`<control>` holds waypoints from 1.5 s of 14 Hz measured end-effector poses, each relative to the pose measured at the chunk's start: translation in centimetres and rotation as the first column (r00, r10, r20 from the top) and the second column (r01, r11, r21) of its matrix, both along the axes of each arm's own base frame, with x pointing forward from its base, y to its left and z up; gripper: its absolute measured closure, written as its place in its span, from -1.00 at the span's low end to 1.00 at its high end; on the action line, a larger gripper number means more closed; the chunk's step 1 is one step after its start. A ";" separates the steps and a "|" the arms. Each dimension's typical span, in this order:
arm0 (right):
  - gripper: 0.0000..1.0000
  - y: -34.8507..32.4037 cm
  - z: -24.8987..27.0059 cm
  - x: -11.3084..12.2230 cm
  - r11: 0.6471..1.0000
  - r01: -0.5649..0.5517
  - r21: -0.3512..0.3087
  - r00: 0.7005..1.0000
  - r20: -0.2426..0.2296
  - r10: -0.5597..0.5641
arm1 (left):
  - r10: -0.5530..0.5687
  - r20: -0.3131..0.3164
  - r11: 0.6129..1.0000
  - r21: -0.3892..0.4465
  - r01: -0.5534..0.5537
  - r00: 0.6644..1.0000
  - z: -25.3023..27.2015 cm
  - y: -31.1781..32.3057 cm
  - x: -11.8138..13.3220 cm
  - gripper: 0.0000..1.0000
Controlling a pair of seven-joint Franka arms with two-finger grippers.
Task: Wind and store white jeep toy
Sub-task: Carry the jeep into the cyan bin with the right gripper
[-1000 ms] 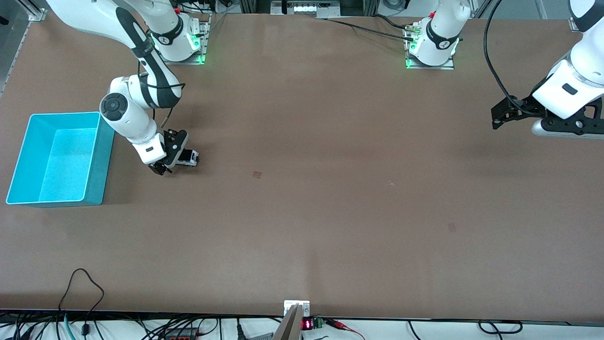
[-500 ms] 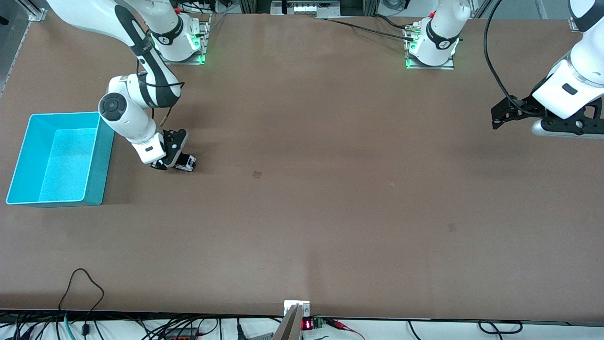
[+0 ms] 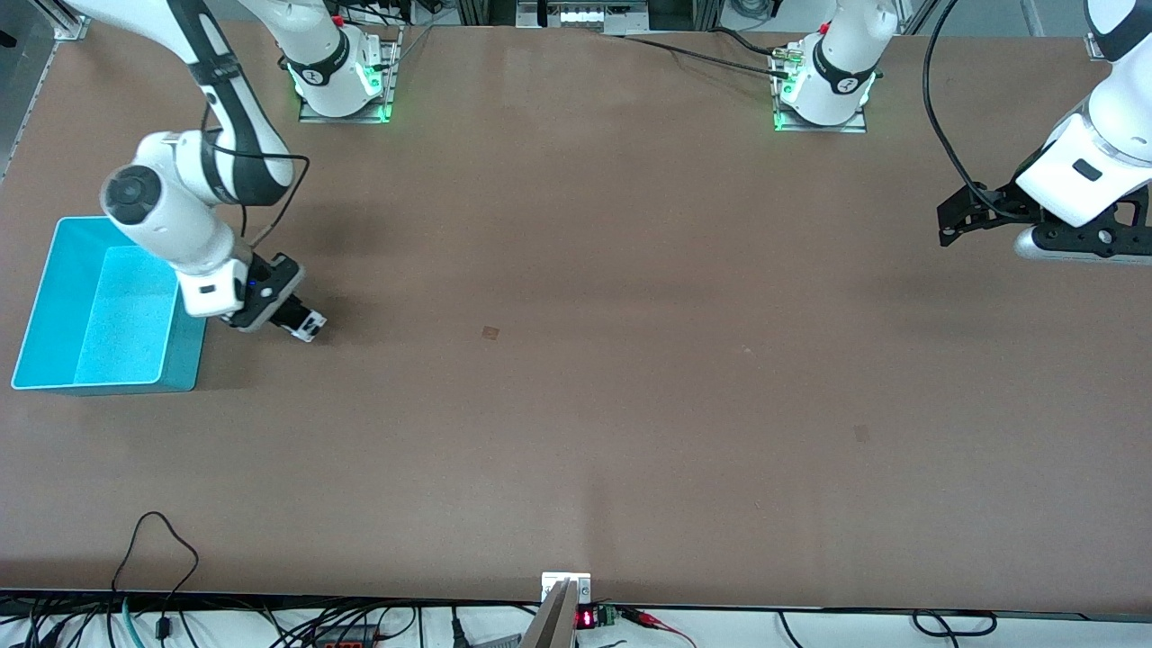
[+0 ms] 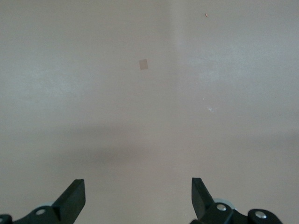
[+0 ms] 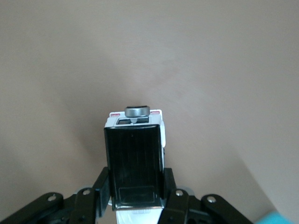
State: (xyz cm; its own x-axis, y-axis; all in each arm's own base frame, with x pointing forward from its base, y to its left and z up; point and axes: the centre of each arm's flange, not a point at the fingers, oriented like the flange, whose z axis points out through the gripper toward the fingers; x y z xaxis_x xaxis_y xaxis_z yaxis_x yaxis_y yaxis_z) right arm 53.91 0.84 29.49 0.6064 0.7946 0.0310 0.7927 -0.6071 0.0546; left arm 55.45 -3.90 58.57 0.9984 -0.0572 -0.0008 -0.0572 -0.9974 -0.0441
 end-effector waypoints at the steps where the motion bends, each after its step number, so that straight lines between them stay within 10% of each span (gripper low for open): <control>1: 0.03 -1.3 1.3 0.0 0.997 0.080 -0.003 0.997 -0.016 -0.080 | 0.000 0.000 1.000 0.000 0.000 1.000 0.0 0.0 0.0 -1.00; 9: 0.03 -17.9 4.8 -1.5 0.827 0.562 -0.011 0.827 -0.024 -0.562 | 0.002 0.000 1.000 0.000 -0.002 1.000 0.0 0.1 0.0 -1.00; 17: 0.03 -26.5 1.3 -4.2 0.653 0.757 -0.005 0.653 -0.017 -0.757 | 0.002 -0.001 1.000 0.000 -0.002 1.000 0.0 0.1 0.0 -1.00; 21: 0.03 -27.8 -2.7 -4.7 0.619 0.786 -0.015 0.618 -0.042 -0.785 | 0.002 -0.001 1.000 0.000 -0.002 1.000 0.0 0.1 0.0 -1.00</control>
